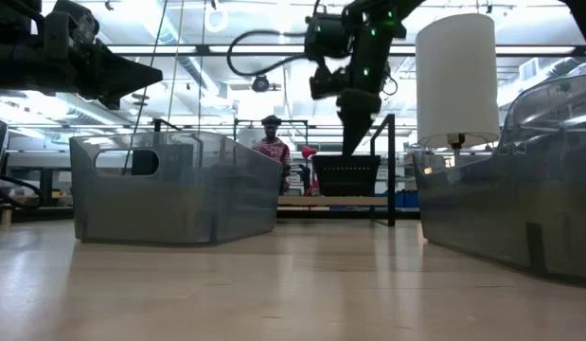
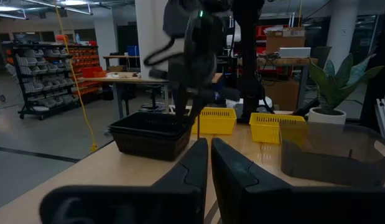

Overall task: Stack baskets on shelf by color
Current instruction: Stack the light black bin on the top of the light black bin

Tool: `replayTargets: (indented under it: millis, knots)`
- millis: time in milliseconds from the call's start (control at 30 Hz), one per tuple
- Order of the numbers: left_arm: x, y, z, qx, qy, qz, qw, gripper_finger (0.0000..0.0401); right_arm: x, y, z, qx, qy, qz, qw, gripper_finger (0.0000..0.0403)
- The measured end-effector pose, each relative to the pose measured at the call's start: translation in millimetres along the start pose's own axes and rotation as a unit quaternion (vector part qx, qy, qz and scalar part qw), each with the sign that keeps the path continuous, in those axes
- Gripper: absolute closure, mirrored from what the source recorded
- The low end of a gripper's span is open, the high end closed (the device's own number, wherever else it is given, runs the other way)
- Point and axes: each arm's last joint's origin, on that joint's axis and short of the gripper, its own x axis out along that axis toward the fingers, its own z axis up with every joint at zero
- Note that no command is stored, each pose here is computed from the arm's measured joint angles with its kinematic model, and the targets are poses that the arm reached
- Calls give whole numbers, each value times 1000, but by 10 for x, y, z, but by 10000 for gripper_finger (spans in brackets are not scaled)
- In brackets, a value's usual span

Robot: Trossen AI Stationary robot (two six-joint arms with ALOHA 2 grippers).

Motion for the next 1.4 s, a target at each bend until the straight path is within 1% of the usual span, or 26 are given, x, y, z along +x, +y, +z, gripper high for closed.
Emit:
replayTargets:
  millis: [67,133,300,500,733,900,1000,1100,1200,1233,1300,1367,1400]
  knots:
    - [0,0,0,0,0,0,1000,371,-115,8,49,7,-4,-10,1000,303]
    - [0,0,0,0,0,0,1000,368,-234,36,103,11,-13,-9,1000,303]
    - [0,0,0,0,0,0,1000,366,-454,195,241,-1,-61,18,998,302]
    - [0,0,0,0,0,0,1000,375,-526,485,305,-23,-97,59,993,302]
    - [0,0,0,0,0,0,1000,368,-633,895,329,-61,-132,84,986,302]
    - [0,0,0,0,0,0,1000,366,-621,1200,332,-61,-171,106,978,302]
    - [0,0,0,0,0,0,1000,370,-590,1393,325,-49,-203,124,970,302]
    - [0,0,0,0,0,0,1000,375,-555,1567,317,-17,-232,145,962,302]
    - [0,0,0,0,0,0,1000,375,-601,1731,349,17,-274,166,947,302]
    - [0,0,0,0,0,0,1000,374,-610,1797,351,25,-282,170,944,302]
    - [0,0,-1,0,0,0,1000,371,-567,1944,336,32,-277,174,945,302]
    - [-1,1,1,0,-1,0,1000,368,-570,2100,385,37,-285,184,940,302]
    - [0,0,2,0,-1,0,1000,367,-564,2167,405,38,-284,184,940,302]
